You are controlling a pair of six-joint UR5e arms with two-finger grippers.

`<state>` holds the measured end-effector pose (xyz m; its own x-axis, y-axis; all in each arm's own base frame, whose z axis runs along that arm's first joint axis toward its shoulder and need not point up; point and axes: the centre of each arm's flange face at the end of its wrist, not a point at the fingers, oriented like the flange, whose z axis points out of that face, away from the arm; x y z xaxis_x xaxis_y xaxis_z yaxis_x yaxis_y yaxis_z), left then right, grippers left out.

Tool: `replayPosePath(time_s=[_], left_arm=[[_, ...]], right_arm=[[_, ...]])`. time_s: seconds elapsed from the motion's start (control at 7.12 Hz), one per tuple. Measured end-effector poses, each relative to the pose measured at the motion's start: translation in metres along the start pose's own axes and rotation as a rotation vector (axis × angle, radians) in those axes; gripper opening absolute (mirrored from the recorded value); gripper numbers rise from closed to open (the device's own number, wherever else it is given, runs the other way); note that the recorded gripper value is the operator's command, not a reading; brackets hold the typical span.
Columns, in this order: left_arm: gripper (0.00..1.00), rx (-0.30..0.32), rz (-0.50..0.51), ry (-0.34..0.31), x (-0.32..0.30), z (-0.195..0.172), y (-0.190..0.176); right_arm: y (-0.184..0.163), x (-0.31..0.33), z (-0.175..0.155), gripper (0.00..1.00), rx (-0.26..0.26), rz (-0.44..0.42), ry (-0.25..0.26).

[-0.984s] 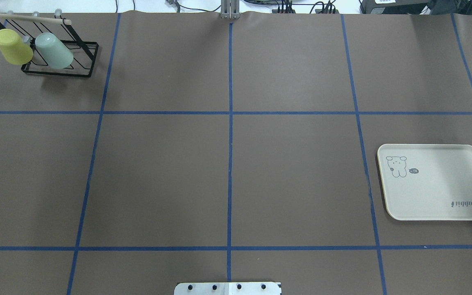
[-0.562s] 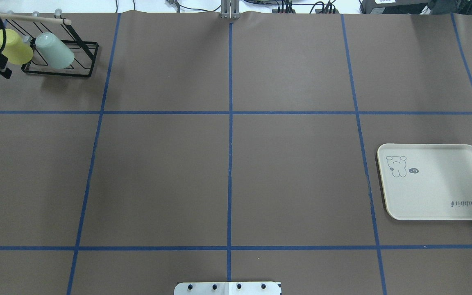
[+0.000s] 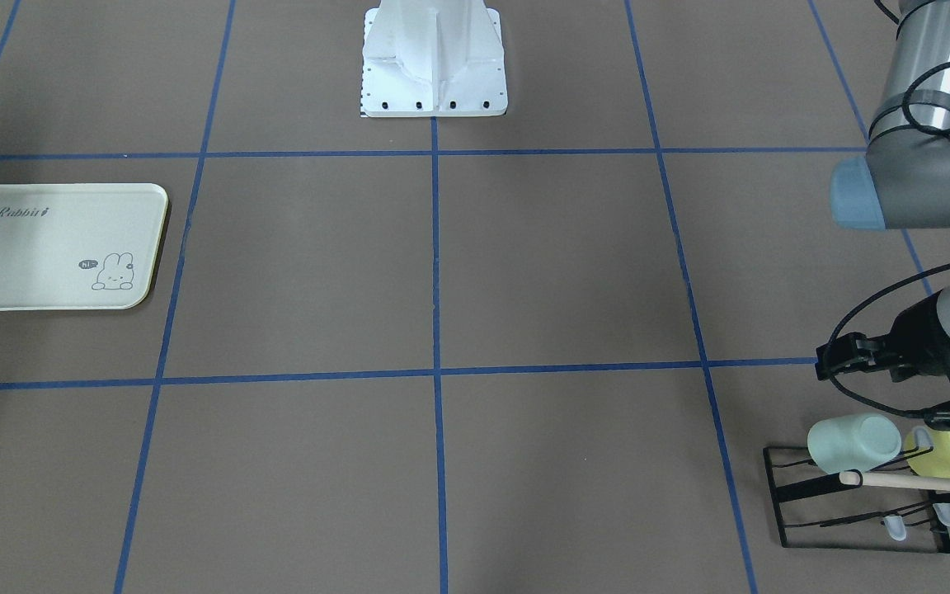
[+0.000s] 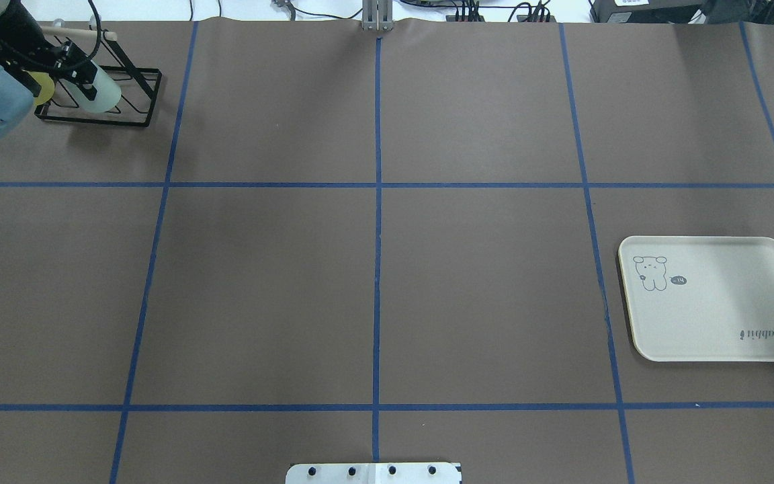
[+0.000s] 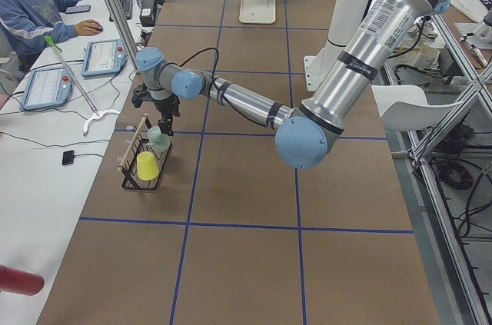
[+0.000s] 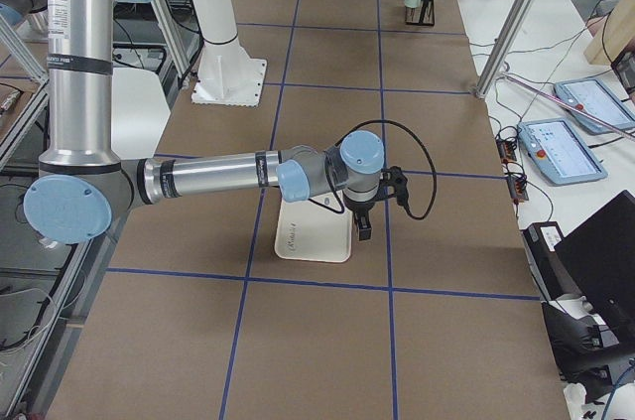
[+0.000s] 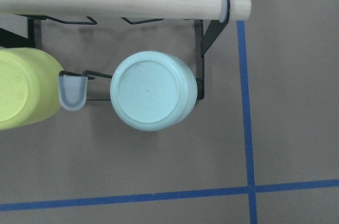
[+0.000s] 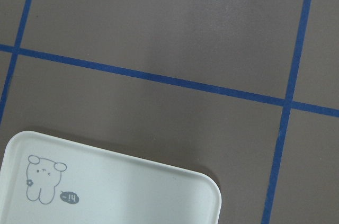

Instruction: Left arm grabs green cup and hands to right arm on tray

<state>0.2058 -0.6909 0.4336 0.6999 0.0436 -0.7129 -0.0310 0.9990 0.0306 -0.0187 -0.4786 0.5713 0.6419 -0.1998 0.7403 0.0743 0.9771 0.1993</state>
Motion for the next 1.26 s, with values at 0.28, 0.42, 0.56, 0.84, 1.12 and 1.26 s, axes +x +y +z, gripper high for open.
replayPosePath(time_s=[0.28,0.42,0.56,0.84,1.12,1.26], left_arm=[[0.99,-0.006,-0.085,-0.002,0.001,0.012,-0.011],[0.99,-0.013,-0.107,-0.009,-0.002,0.017,-0.015],[0.99,-0.014,-0.128,-0.024,-0.002,0.020,-0.022],[0.99,-0.006,-0.157,-0.054,0.000,0.021,-0.034],[0.98,-0.010,-0.176,-0.063,-0.001,0.024,-0.040],[0.98,-0.011,-0.181,-0.065,-0.001,0.025,-0.041]], right_arm=[[-0.001,-0.002,0.000,0.99,0.001,-0.004,-0.001],[-0.002,-0.003,0.000,0.99,0.002,-0.006,-0.001],[-0.002,-0.003,-0.001,0.99,0.003,-0.007,-0.002],[-0.002,-0.003,-0.001,0.99,0.003,-0.007,-0.003],[-0.002,-0.004,-0.001,0.99,0.004,-0.008,-0.003],[-0.002,-0.004,-0.001,0.99,0.004,-0.009,-0.002]])
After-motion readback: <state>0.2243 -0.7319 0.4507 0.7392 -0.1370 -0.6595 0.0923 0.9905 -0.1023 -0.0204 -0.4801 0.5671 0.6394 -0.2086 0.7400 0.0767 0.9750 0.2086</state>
